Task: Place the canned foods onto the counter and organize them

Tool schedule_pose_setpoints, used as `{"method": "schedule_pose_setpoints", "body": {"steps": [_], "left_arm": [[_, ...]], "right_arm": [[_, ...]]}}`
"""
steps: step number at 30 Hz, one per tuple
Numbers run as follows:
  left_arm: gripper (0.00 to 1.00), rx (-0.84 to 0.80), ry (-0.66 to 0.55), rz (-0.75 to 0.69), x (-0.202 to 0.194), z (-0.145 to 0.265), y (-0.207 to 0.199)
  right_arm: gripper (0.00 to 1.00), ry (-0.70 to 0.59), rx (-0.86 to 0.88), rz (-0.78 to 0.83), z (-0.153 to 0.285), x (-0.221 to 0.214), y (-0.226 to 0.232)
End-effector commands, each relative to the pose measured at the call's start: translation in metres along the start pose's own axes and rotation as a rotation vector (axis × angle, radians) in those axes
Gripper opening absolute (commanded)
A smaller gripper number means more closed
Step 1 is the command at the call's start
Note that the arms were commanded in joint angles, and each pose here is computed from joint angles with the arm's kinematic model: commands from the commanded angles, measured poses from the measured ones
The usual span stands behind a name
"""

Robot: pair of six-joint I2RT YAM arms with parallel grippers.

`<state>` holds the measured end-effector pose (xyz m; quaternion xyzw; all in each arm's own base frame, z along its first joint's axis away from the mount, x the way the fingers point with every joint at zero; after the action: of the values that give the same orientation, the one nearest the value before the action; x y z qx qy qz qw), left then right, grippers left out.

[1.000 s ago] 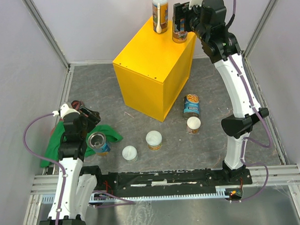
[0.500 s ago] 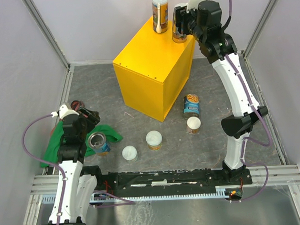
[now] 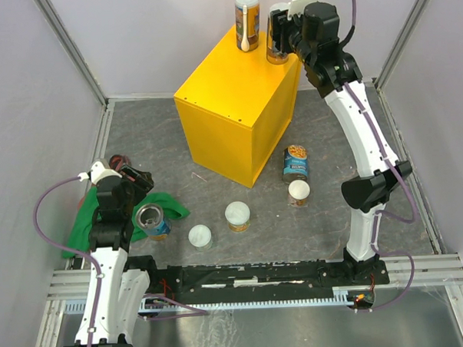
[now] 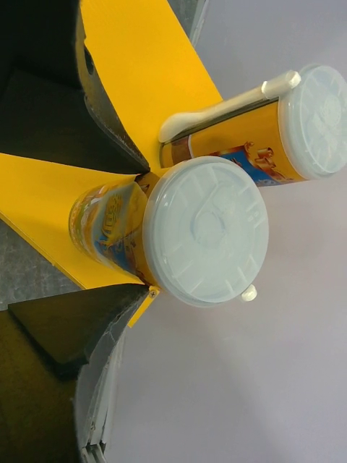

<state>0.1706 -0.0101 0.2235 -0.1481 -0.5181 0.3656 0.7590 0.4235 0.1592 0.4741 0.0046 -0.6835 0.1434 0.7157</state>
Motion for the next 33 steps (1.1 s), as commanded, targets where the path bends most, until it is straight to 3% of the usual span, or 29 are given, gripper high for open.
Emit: {"method": "schedule_pose_setpoints", "body": {"steps": [1, 16, 25, 33], "left_arm": [[0.71, -0.021, -0.036, -0.006, 0.009, 0.003, -0.007], [0.71, -0.02, -0.036, -0.005, 0.009, 0.004, -0.007], [0.71, -0.035, -0.035, 0.006, 0.01, 0.005, -0.01], [0.71, -0.048, -0.031, 0.02, 0.01, 0.008, -0.012]], "right_arm": [[0.69, -0.053, -0.03, -0.011, -0.012, 0.002, -0.008], [0.7, -0.053, -0.002, -0.017, -0.015, -0.001, -0.008], [0.84, -0.066, 0.053, -0.056, 0.01, 0.008, -0.007], [0.86, -0.062, 0.056, -0.066, 0.031, 0.011, -0.01]]}}
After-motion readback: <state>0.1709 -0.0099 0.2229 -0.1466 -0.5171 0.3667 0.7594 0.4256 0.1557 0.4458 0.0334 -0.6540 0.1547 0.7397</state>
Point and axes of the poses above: each gripper's point midway between its finger pads, its own z axis back along the fingers, its own y axis along the line the jaws close on, x = y × z, the point moved 10 cm from there along z, back along the fingers, and after that the axes turned 7 degrees about z, right-handed, at the moved point
